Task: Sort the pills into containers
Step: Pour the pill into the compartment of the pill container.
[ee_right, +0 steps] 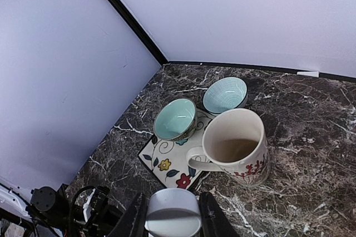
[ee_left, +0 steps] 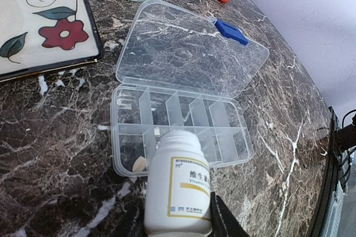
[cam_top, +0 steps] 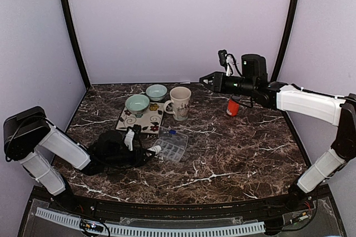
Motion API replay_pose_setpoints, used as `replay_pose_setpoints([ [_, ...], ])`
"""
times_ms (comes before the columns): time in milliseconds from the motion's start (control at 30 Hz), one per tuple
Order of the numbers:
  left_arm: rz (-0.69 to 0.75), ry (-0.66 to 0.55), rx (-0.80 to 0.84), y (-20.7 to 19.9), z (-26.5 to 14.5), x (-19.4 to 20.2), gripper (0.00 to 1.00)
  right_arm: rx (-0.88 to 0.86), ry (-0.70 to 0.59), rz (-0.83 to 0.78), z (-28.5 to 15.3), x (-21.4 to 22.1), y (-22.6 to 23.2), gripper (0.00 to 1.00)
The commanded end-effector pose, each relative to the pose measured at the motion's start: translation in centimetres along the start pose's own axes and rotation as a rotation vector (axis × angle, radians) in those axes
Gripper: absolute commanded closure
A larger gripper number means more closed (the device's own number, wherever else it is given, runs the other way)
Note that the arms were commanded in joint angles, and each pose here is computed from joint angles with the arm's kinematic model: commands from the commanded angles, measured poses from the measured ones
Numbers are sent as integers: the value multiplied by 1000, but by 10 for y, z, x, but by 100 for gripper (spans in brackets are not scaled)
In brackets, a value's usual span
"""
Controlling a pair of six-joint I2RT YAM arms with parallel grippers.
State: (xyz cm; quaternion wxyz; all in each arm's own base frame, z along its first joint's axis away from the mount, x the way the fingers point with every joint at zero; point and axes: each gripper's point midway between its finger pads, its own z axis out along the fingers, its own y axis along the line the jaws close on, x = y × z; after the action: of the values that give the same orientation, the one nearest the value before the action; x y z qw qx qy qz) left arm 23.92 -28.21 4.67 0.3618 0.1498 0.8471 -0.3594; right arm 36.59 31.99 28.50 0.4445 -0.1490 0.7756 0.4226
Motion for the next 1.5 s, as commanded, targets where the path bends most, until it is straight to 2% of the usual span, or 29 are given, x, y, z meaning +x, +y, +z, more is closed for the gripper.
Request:
replay_pose_setpoints([
  [0, 29, -26, 5, -8, -2, -12, 100, -20, -40, -9, 0, -13, 3, 74],
  [267, 16, -33, 7, -7, -2, -10, 100, -22, -40, -9, 0, -13, 4, 74],
  [867, -42, -114, 122, -16, -10, -6, 100, -20, -32, -6, 2, -13, 4, 74],
  [1467, -68, -188, 340, -60, -36, -35, 100, -79, -2, 2, -2, -8, 22, 75],
])
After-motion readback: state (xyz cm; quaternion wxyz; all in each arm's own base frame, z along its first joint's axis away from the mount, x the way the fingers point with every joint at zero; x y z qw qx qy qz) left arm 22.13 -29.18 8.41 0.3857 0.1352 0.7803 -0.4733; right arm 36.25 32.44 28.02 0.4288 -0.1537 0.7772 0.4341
